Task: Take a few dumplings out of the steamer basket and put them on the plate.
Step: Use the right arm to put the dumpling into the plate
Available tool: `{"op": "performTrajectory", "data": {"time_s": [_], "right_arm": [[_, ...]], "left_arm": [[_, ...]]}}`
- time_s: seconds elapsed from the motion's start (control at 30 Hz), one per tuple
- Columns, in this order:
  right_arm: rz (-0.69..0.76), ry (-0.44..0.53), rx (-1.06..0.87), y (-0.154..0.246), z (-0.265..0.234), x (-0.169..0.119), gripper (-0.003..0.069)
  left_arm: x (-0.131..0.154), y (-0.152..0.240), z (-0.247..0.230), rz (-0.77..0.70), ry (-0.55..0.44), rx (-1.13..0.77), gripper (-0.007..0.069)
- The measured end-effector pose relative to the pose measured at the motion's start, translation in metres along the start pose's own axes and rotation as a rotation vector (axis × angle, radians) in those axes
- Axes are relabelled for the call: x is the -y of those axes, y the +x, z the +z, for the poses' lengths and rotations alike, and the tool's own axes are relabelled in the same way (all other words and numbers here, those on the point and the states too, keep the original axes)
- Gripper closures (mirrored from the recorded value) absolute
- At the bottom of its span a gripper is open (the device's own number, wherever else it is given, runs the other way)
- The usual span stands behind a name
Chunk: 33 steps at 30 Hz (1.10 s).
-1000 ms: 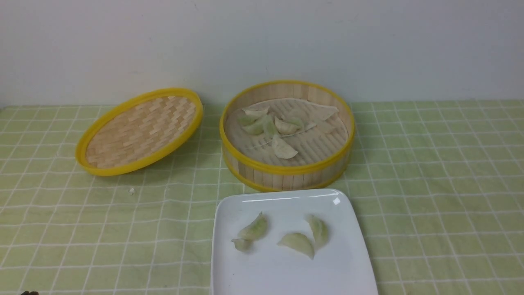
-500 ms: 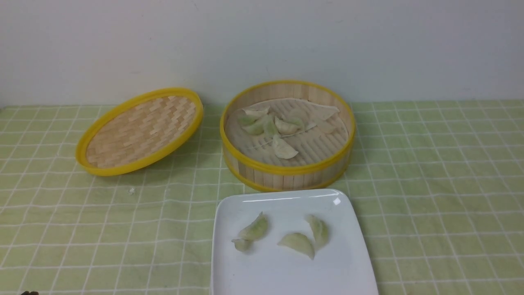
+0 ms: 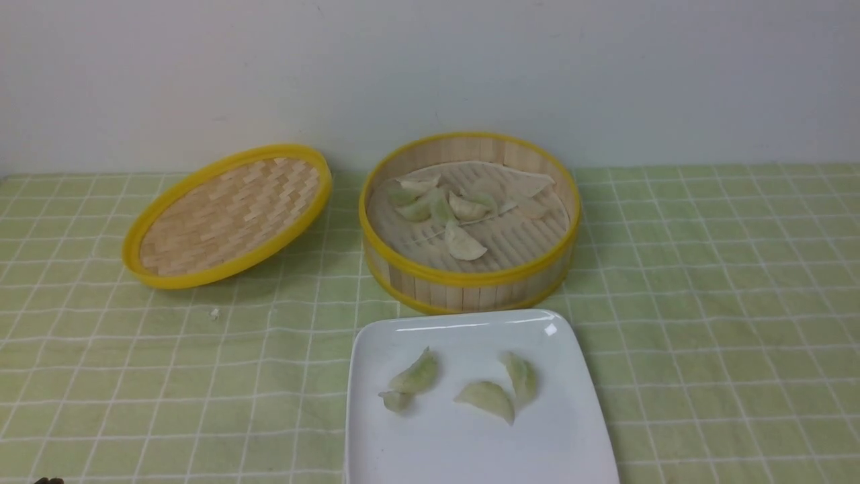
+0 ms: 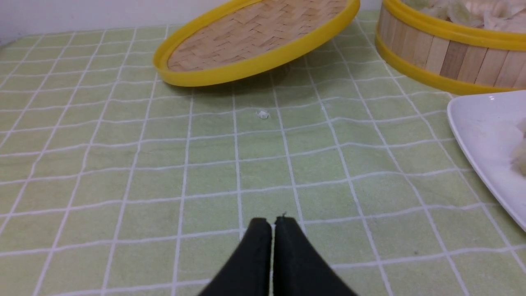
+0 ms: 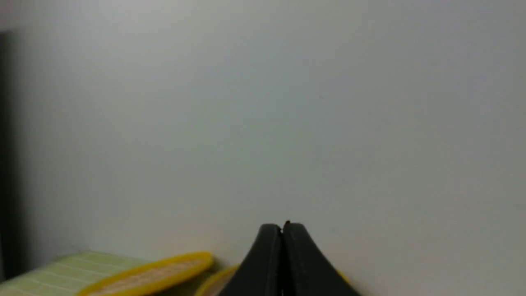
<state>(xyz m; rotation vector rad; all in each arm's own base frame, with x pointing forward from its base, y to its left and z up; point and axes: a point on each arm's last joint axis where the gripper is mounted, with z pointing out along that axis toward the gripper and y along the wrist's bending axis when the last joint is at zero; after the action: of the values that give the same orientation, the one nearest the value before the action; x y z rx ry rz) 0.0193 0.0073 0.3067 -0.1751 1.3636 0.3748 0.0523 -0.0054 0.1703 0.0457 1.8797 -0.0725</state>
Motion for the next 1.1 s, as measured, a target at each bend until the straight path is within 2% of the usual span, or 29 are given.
{"op": "performTrajectory", "data": {"time_s": [0.13, 0.3, 0.37, 1.1], "right_arm": [[-0.028, 0.212, -0.148, 0.047, 0.007, 0.012, 0.0669], [-0.029, 0.374, -0.311, 0.103, 0.006, 0.028, 0.0669], [-0.028, 0.405, -0.369, 0.121, 0.004, 0.031, 0.0669], [-0.025, 0.424, -0.385, 0.127, 0.003, 0.033, 0.0669]], "left_arm": [[0.0, 0.0, 0.0, 0.0, 0.0, 0.0, 0.0631], [0.0, 0.0, 0.0, 0.0, 0.0, -0.001, 0.0631], [0.0, 0.0, 0.0, 0.0, 0.0, -0.002, 0.0631], [0.0, 0.0, 0.0, 0.001, -0.001, -0.002, 0.0631]]}}
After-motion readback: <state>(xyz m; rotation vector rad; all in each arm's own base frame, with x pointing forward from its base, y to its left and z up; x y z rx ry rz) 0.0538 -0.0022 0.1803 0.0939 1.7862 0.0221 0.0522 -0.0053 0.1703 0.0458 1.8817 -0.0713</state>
